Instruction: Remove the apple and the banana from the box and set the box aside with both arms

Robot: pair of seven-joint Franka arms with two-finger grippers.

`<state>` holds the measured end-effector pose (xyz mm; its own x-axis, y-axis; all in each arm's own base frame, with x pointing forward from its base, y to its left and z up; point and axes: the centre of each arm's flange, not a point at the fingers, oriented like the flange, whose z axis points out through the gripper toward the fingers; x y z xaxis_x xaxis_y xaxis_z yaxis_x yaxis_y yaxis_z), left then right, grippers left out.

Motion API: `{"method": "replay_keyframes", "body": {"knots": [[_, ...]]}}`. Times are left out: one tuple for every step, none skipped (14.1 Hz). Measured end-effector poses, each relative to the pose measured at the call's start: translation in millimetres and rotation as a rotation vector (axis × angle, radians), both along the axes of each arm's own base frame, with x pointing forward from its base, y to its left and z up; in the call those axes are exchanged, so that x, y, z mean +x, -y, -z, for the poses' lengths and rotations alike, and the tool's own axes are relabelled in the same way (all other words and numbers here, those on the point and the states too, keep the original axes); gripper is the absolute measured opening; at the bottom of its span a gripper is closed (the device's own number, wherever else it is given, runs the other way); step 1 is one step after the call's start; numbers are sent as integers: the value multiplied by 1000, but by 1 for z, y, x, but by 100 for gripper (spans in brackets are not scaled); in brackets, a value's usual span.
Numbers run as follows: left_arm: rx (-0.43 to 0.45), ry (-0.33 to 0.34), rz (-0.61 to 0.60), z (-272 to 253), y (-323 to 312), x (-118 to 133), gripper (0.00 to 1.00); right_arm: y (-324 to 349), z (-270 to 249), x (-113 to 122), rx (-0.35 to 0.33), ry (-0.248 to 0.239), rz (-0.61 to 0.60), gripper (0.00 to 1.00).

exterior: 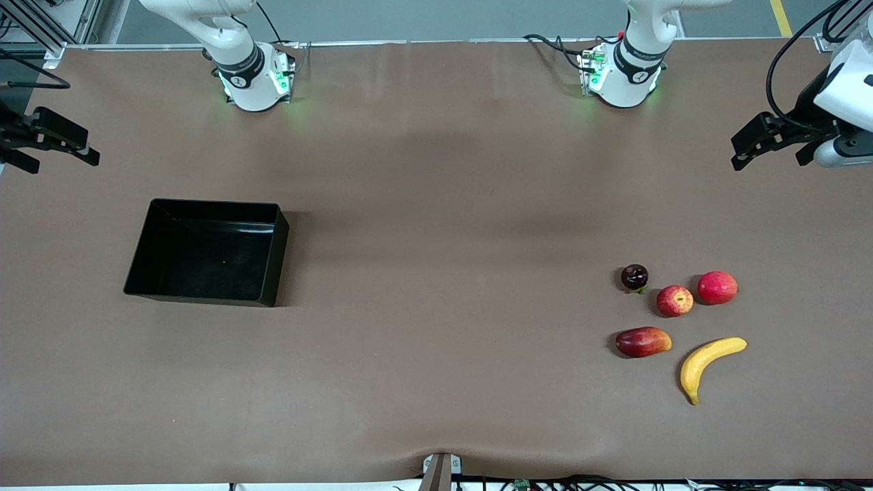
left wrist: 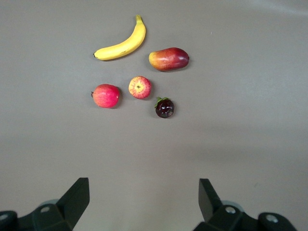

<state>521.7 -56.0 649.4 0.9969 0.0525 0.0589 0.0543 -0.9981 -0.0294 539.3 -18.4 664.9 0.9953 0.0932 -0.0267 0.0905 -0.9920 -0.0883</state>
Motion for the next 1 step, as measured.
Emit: {"method": "replay_keyframes", "body": {"knots": [[0,-1,0,-1,0,0,100,1,0,0,-9,0,-7,100]]}}
